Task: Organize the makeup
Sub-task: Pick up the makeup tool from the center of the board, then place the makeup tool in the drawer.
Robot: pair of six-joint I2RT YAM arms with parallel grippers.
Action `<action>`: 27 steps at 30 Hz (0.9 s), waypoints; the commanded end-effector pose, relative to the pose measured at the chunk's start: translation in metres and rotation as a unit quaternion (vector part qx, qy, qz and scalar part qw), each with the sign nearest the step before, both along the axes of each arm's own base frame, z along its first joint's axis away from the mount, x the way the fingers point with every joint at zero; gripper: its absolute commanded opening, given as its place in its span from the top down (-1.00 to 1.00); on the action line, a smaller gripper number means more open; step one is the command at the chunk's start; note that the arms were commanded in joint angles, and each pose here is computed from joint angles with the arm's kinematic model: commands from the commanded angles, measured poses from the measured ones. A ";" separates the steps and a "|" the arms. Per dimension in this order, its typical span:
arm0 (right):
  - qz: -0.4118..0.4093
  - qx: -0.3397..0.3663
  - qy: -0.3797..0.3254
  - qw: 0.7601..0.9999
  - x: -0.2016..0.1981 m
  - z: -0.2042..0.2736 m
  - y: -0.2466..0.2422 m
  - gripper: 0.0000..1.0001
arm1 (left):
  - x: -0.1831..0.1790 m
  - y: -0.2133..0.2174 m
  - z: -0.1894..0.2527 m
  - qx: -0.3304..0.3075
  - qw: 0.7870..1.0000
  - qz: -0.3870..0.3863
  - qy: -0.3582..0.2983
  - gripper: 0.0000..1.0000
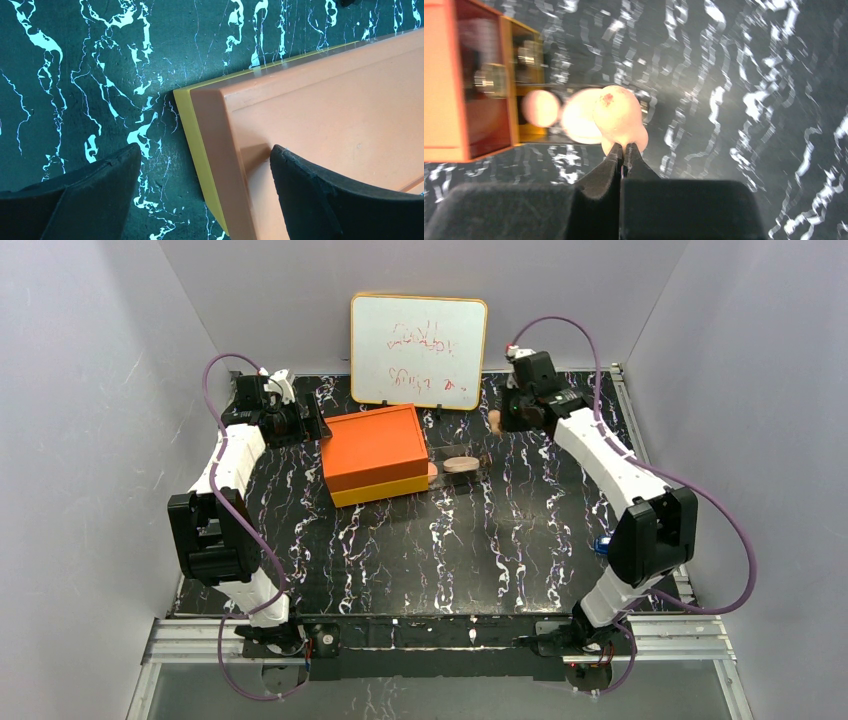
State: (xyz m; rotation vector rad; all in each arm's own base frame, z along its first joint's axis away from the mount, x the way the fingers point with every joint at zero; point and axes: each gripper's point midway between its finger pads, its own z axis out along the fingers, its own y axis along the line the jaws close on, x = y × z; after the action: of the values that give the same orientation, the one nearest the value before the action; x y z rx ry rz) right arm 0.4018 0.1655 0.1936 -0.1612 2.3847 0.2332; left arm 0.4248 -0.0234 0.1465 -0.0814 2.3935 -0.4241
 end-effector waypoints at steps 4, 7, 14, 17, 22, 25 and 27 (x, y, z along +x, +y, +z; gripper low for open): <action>0.113 0.055 0.003 0.992 -0.008 0.011 0.105 0.97 | -0.042 0.017 -0.037 0.049 0.994 0.010 0.093 -0.92; 0.142 0.050 0.021 0.988 -0.020 -0.009 0.136 0.97 | -0.042 0.018 -0.036 0.050 0.994 0.011 0.092 -0.92; 0.165 0.033 0.060 0.984 -0.038 -0.052 0.161 0.97 | -0.041 0.018 -0.037 0.050 0.994 0.010 0.093 -0.92; 0.167 0.029 0.067 0.983 -0.041 -0.060 0.162 0.97 | -0.040 0.018 -0.038 0.051 0.994 0.010 0.095 -0.92; 0.164 0.017 0.071 0.984 -0.040 -0.069 0.160 0.97 | -0.039 0.018 -0.039 0.051 0.994 0.010 0.095 -0.92; 0.157 0.002 0.071 0.985 -0.038 -0.077 0.155 0.97 | -0.040 0.018 -0.039 0.051 0.994 0.010 0.097 -0.92; 0.153 -0.006 0.071 0.986 -0.037 -0.081 0.152 0.97 | -0.039 0.019 -0.039 0.051 0.994 0.010 0.097 -0.92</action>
State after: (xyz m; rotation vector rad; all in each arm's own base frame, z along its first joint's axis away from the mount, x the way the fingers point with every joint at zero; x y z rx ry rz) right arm 0.3621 0.3198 0.1232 -0.5390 2.4946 0.4308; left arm 0.4234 -0.0224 0.1467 -0.0848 2.3972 -0.4167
